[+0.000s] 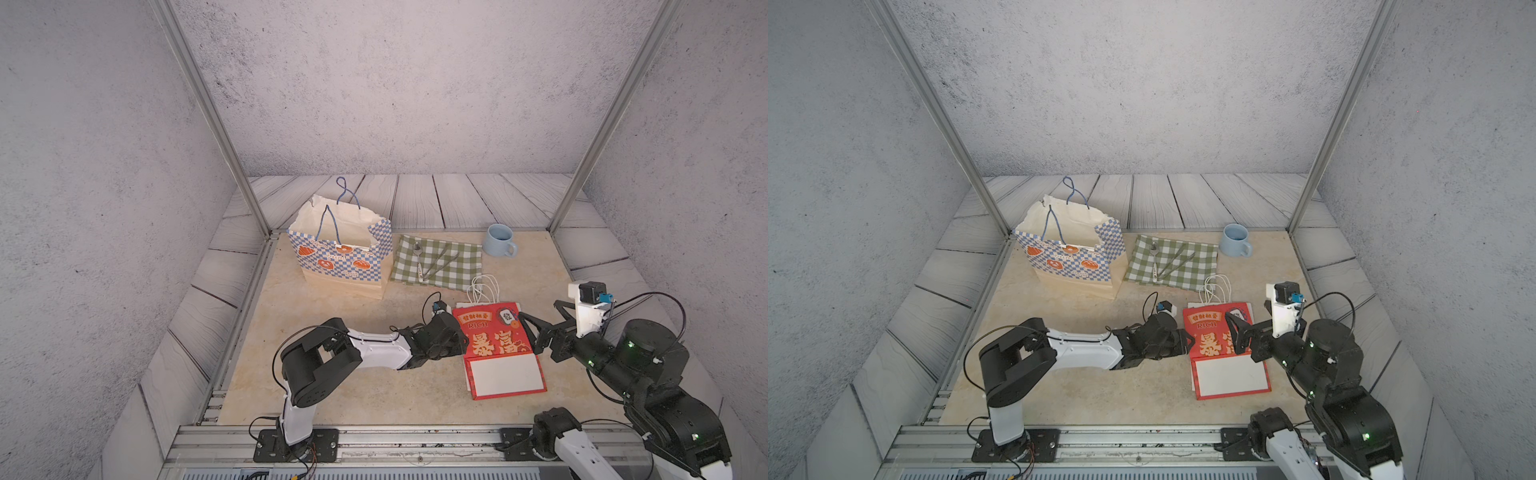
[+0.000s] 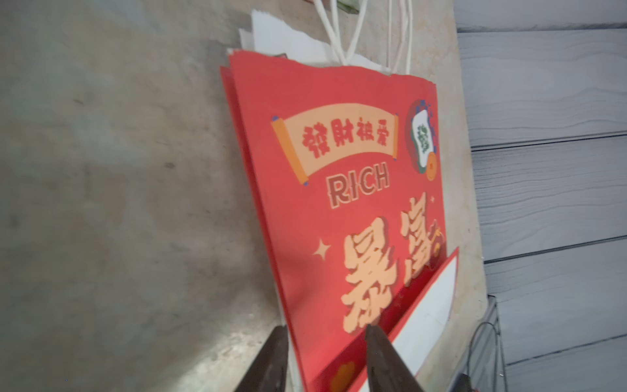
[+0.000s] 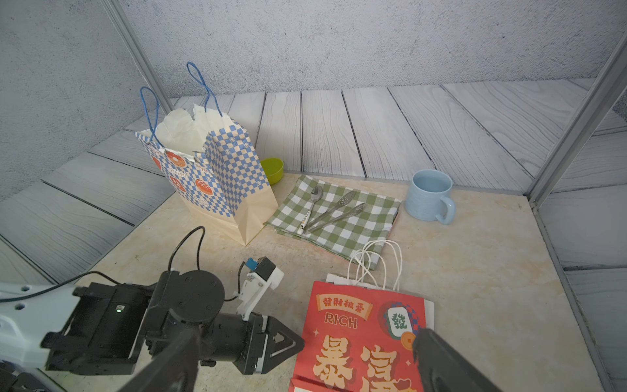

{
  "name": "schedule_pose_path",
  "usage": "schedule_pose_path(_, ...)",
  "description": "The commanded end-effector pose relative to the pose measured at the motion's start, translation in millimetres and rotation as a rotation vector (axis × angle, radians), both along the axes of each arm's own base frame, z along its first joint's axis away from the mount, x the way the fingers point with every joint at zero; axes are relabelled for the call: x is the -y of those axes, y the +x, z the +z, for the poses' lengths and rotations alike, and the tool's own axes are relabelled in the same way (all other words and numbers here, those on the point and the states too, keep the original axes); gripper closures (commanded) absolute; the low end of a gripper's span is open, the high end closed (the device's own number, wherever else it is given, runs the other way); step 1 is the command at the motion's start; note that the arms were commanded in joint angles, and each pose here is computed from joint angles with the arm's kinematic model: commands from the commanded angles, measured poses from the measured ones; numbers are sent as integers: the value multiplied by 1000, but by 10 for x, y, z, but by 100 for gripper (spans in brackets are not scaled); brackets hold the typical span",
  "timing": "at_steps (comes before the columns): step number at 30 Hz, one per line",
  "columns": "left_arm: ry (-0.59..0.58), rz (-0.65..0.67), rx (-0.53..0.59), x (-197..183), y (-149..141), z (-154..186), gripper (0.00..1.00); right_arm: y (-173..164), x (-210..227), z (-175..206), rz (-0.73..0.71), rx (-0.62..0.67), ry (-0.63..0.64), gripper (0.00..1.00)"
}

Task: Put away the paper bag
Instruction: Place the paper bag at the center of the board.

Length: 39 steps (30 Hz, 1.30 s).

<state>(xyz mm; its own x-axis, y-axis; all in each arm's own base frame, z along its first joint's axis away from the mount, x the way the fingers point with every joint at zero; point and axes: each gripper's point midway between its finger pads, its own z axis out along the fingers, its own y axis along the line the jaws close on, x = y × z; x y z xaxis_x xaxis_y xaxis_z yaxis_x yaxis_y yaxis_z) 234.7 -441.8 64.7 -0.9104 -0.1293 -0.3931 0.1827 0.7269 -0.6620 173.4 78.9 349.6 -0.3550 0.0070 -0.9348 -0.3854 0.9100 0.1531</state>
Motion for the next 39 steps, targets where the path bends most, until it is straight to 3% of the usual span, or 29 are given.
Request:
schedule_pose_path(1,92,109,17,-277,159,9,55,-18,44,-58,-26,-30,-2,1)
schedule_pose_path(6,92,118,36,-323,285,40,51,202,466,-664,-361,-345,-55,11)
schedule_pose_path(9,71,95,52,-274,337,75,51,383,508,-1009,-442,-518,-124,11)
schedule_pose_path(12,51,84,52,-246,395,103,60,635,587,-1189,-539,-537,-134,12)
schedule_pose_path(16,109,116,32,-381,458,40,76,892,823,-1477,-683,-592,-121,28)
schedule_pose_path(19,136,124,-16,-438,486,-53,81,1011,1022,-1808,-777,-713,-7,35)
schedule_pose_path(23,49,74,-10,-250,508,35,74,1071,1313,-2231,-894,-820,215,38)
schedule_pose_path(27,-24,-16,-2,24,501,137,64,1001,1624,-2625,-1016,-928,302,48)
schedule_pose_path(30,-60,-55,-7,165,506,150,64,983,1714,-2833,-1042,-991,342,56)
schedule_pose_path(33,-70,-59,-8,222,538,146,71,976,1725,-2952,-1040,-1039,338,73)
schedule_pose_path(39,-55,-61,-10,268,590,111,80,913,1593,-3251,-974,-1154,342,80)
